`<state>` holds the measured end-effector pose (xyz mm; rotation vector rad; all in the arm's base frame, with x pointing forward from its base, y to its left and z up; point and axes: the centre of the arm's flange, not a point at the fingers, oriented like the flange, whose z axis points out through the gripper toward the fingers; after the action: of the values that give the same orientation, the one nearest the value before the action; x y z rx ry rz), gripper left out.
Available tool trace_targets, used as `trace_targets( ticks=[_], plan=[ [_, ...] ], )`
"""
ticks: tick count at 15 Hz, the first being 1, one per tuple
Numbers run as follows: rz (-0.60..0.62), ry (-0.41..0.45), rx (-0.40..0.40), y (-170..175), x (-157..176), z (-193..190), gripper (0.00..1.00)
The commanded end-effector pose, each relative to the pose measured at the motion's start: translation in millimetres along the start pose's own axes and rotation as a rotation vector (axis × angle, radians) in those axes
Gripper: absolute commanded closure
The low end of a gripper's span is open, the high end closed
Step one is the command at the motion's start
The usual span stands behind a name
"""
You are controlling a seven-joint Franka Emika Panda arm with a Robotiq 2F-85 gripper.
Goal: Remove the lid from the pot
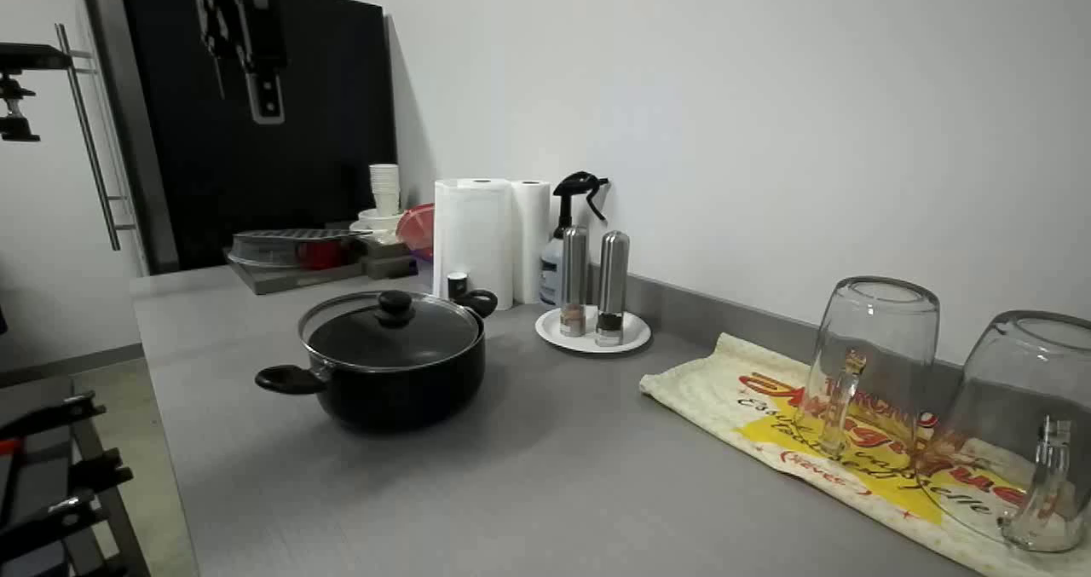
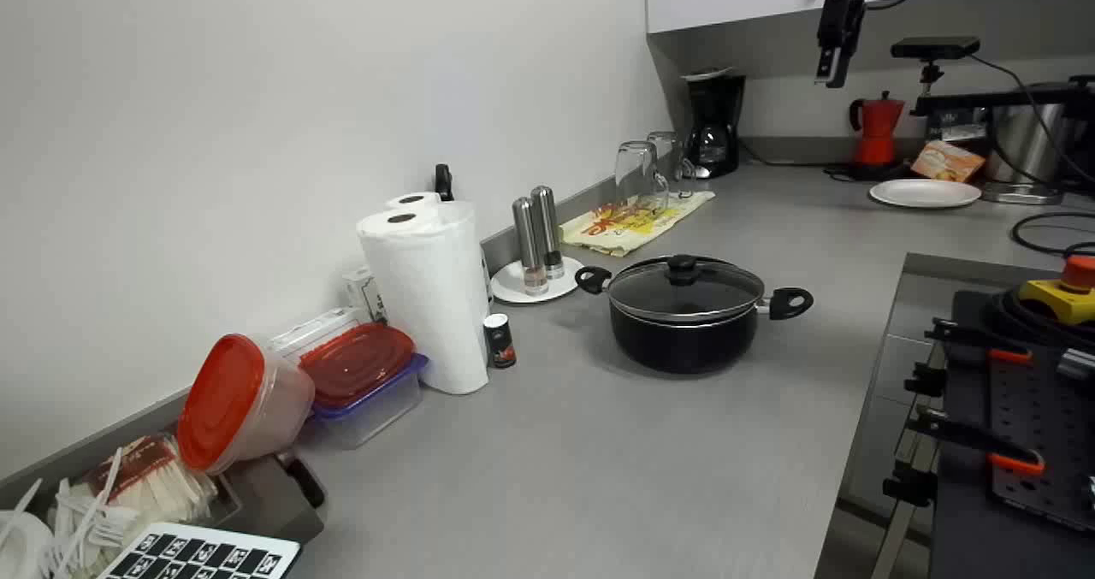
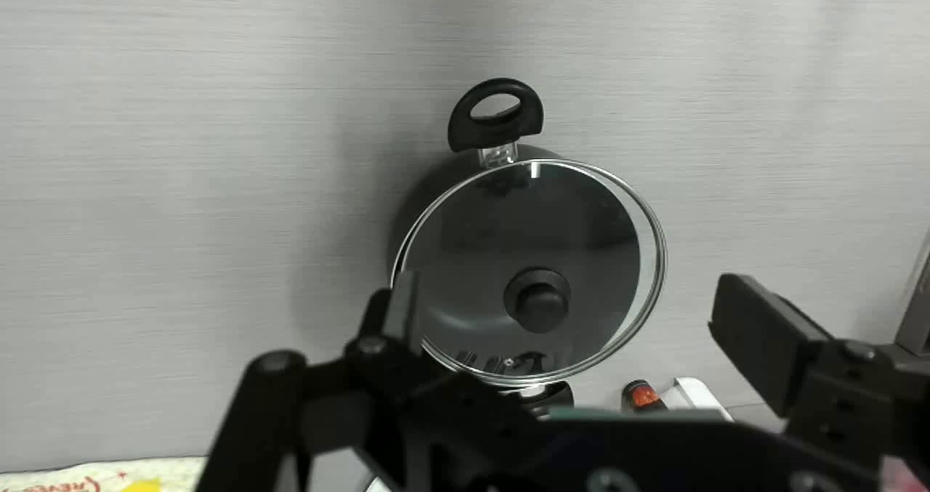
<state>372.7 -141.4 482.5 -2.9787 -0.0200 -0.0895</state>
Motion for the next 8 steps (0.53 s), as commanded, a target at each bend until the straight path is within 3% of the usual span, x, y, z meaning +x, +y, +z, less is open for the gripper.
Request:
trace_targets(
  ticks=[1, 5, 8],
  plan=[
    [0.000, 0.000, 0.000, 0, 0, 0, 0.00],
    [0.000, 0.000, 0.000, 0, 0, 0, 0.00],
    [-0.027, -0.002, -0.024, -8, 28, -9, 0.00]
  ],
)
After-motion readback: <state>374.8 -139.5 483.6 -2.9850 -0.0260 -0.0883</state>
